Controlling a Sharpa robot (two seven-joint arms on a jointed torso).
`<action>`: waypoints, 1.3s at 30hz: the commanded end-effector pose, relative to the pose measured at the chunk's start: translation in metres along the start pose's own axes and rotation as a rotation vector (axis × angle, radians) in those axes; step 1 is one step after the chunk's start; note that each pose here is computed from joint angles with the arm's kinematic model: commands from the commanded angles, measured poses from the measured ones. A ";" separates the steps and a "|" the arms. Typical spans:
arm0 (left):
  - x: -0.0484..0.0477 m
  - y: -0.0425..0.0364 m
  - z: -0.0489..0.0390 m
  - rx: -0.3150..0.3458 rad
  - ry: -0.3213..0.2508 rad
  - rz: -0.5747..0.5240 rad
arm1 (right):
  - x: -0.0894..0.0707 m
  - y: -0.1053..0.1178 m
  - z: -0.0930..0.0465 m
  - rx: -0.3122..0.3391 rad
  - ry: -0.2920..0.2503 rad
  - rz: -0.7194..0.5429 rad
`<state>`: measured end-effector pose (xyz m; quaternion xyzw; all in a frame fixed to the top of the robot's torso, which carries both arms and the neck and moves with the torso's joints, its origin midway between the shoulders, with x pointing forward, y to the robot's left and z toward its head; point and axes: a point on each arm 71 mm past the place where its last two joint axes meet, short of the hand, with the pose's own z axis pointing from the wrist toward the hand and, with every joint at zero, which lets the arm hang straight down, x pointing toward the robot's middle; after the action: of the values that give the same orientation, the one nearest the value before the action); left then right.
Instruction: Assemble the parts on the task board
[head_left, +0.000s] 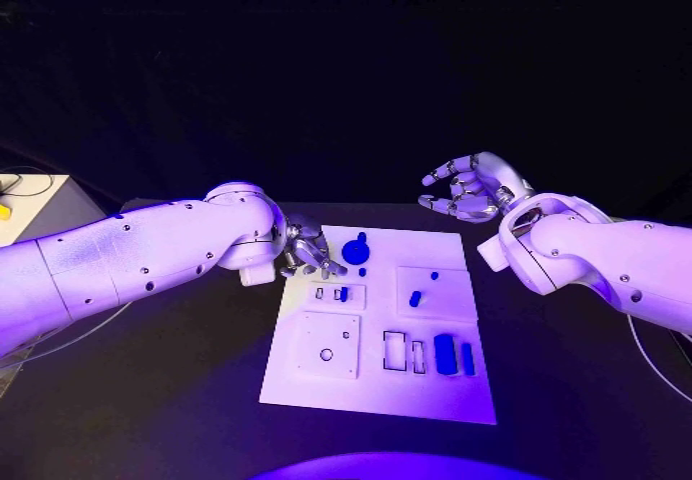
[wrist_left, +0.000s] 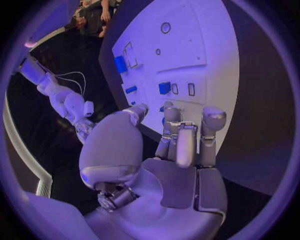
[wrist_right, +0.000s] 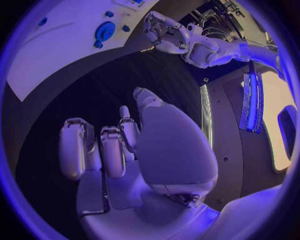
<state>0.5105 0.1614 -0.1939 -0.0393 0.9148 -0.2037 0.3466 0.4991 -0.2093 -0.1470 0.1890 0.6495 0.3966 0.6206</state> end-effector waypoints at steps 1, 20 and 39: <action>0.0010 -0.0009 0.0044 -0.065 0.028 0.109 | 0.000 0.000 0.001 0.002 0.015 0.013; 0.0095 -0.0180 0.0197 -0.068 0.063 0.146 | 0.000 -0.002 0.005 0.024 0.019 0.011; 0.0178 -0.0259 0.0242 -0.056 0.123 0.157 | 0.002 -0.002 0.007 0.034 0.034 0.010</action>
<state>0.5129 0.1276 -0.2104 0.0290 0.9357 -0.1504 0.3177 0.5066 -0.2086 -0.1489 0.2005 0.6598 0.3897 0.6104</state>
